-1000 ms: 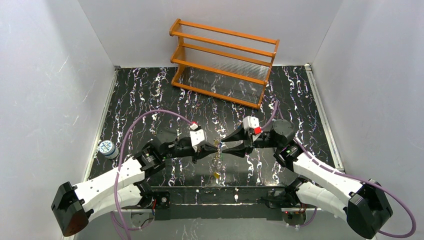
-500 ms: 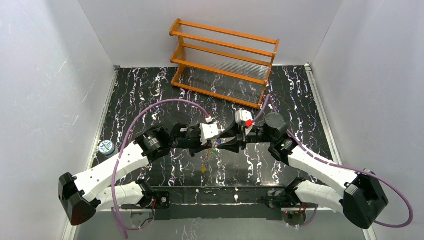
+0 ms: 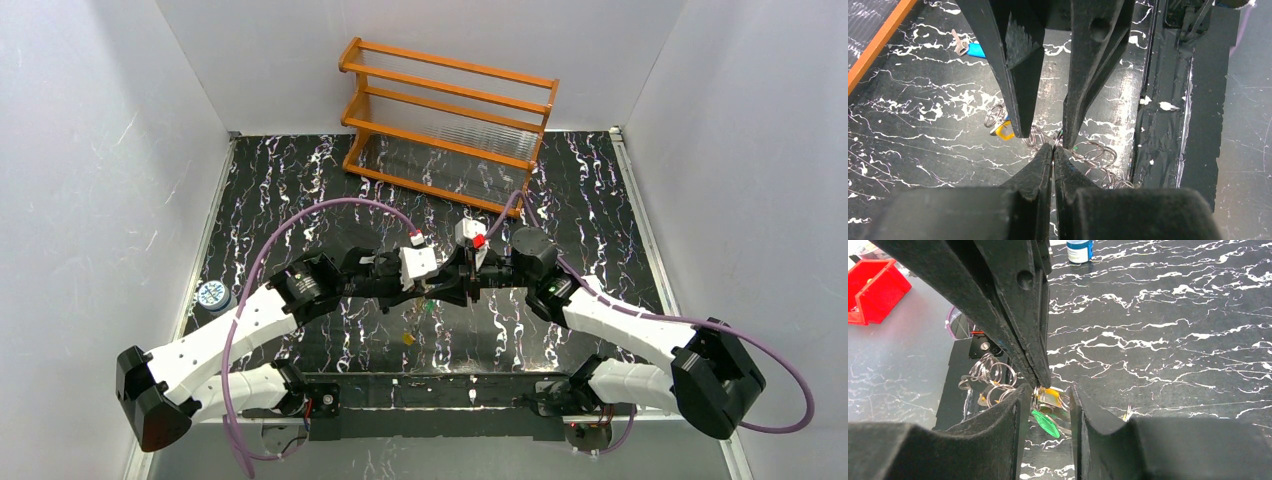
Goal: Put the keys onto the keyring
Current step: Adjust the key on the keyring.
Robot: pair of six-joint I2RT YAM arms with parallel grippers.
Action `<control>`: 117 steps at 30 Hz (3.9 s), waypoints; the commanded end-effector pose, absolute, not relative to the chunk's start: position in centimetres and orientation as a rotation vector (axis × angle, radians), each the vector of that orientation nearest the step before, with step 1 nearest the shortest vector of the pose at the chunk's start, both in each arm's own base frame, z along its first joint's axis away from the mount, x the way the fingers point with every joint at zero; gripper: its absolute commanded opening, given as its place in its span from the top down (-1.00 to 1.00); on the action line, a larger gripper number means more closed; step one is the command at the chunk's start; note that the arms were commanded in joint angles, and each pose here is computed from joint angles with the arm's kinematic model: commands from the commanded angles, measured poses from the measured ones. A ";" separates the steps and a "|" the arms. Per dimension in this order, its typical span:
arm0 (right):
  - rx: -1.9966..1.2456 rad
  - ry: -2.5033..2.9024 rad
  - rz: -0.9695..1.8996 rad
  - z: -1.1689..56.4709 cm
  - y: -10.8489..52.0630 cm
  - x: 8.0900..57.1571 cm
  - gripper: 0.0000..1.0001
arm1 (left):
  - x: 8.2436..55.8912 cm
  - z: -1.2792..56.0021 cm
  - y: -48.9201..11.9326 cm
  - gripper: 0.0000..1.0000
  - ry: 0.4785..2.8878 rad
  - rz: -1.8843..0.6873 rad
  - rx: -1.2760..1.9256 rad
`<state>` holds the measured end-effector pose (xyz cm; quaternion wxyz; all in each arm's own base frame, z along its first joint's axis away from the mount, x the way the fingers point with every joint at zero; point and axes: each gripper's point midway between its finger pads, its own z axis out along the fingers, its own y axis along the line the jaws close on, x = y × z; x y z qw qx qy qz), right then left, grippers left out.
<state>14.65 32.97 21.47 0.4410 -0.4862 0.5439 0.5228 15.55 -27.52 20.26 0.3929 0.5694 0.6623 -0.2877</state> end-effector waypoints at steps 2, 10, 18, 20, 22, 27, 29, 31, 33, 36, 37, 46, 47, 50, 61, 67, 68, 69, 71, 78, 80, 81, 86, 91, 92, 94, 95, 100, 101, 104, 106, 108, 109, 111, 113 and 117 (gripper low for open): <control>-1.181 1.341 1.283 22.0 33.3 15.1 0.26 | 15.2 22.1 -28.1 1.00 1.607 -0.774 1.414; -1.202 1.362 1.273 21.4 33.3 15.1 0.97 | 15.2 22.0 -28.1 1.00 1.607 -0.769 1.407; -1.221 1.344 1.228 21.5 32.9 15.2 0.97 | 15.3 22.0 -27.7 0.88 1.614 -0.764 1.372; -1.212 1.326 1.211 21.8 32.6 15.2 0.97 | 15.5 22.2 -27.5 0.53 1.621 -0.757 1.335; -1.201 1.318 1.199 22.1 32.4 15.2 0.97 | 15.7 22.4 -27.5 0.31 1.635 -0.761 1.271; -1.224 1.275 1.158 22.0 31.5 14.9 0.97 | 15.4 22.4 -28.1 0.28 1.644 -0.844 1.201; -1.228 1.258 1.169 22.0 31.1 14.7 0.97 | 15.1 22.0 -28.7 0.28 1.653 -0.899 1.189; -1.228 1.241 1.180 22.0 30.7 14.6 0.97 | 15.1 21.7 -29.2 0.28 1.661 -0.949 1.163; -1.227 1.227 1.201 22.1 30.3 14.5 0.97 | 15.1 21.5 -29.6 0.28 1.649 -1.009 1.137; -1.228 1.198 1.220 22.5 29.9 14.5 0.97 | 15.0 21.9 -29.9 0.29 1.616 -1.129 1.069; -1.228 1.194 1.230 22.6 29.7 14.5 0.97 | 15.0 22.2 -29.8 0.29 1.592 -1.168 1.050; -1.300 1.069 1.338 24.6 29.5 12.5 0.97 | 14.8 22.6 -28.6 0.38 1.417 -1.208 1.015; -1.304 1.063 1.345 24.7 29.5 12.4 0.97 | 14.8 22.5 -28.4 0.37 1.393 -1.189 1.028; -1.322 1.040 1.366 24.9 29.5 12.0 0.97 | 14.6 22.6 -28.1 0.37 1.329 -1.154 1.048; -1.311 1.043 1.377 25.3 29.6 12.1 0.97 | 12.8 23.1 -29.7 0.39 1.228 -1.239 1.131; -1.304 1.044 1.370 25.4 29.7 12.2 0.97 | 12.3 22.0 -30.4 0.62 1.253 -1.258 1.156; -1.304 1.046 1.370 25.3 29.7 12.3 0.97 | 12.4 21.8 -30.4 0.70 1.258 -1.255 1.153; -1.302 1.044 1.368 25.4 29.7 12.3 0.97 | 12.4 21.7 -30.3 0.77 1.263 -1.253 1.151; -1.298 1.044 1.364 25.5 29.7 12.3 0.97 | 12.4 21.3 -30.2 0.87 1.279 -1.247 1.145; -1.271 1.020 1.332 26.4 29.6 12.6 0.97 | 12.6 19.3 -29.9 0.97 1.386 -1.230 1.145; -1.267 1.011 1.327 26.6 29.5 12.6 0.97 | 12.7 18.8 -29.8 0.98 1.410 -1.216 1.144; -1.266 1.010 1.327 26.7 29.5 12.6 0.97 | 12.7 18.6 -29.8 0.98 1.416 -1.211 1.148; -1.263 1.008 1.327 26.9 29.6 12.7 0.97 | 12.8 18.2 -29.5 0.83 1.432 -1.183 1.151; -1.260 1.008 1.330 26.9 29.7 12.7 0.97 | 12.9 18.2 -29.3 0.99 1.434 -1.161 1.151; -1.259 1.007 1.330 26.9 29.7 12.7 0.97 | 12.9 18.2 -29.4 1.00 1.434 -1.164 1.152; -1.261 1.011 1.333 26.8 29.7 12.8 0.97 | 12.8 18.3 -29.5 1.00 1.432 -1.167 1.153; -1.261 1.011 1.333 26.8 29.7 12.8 0.97 | 12.9 18.5 -29.5 1.00 1.427 -1.167 1.152; -1.261 1.013 1.332 26.8 29.7 12.7 0.97 | 13.6 21.1 -29.1 0.67 1.357 -1.108 1.094; -1.262 1.014 1.334 26.7 29.7 12.7 0.97 | 13.8 21.8 -28.9 0.59 1.334 -1.092 1.082; -1.265 1.014 1.335 26.7 29.7 12.7 0.97 | 14.4 23.8 -28.4 0.44 1.282 -1.051 1.023; -1.267 1.012 1.336 26.7 29.7 12.6 0.97 | 14.6 24.7 -28.4 0.38 1.263 -1.048 0.989; -1.267 1.012 1.334 26.7 29.7 12.7 0.97 | 14.6 25.4 -28.6 0.34 1.244 -1.069 0.978; -1.266 1.014 1.334 26.7 29.6 12.7 0.97 | 14.6 25.5 -28.8 0.34 1.241 -1.083 0.975; -1.265 1.016 1.337 26.7 29.7 12.7 0.97 | 14.5 25.6 -29.3 0.34 1.248 -1.116 0.970; -1.265 1.016 1.337 26.7 29.7 12.7 0.97 | 14.5 25.4 -29.7 0.34 1.251 -1.140 0.972; -1.264 1.020 1.338 26.6 29.7 12.7 0.97 | 14.3 24.7 -30.3 0.36 1.265 -1.156 0.989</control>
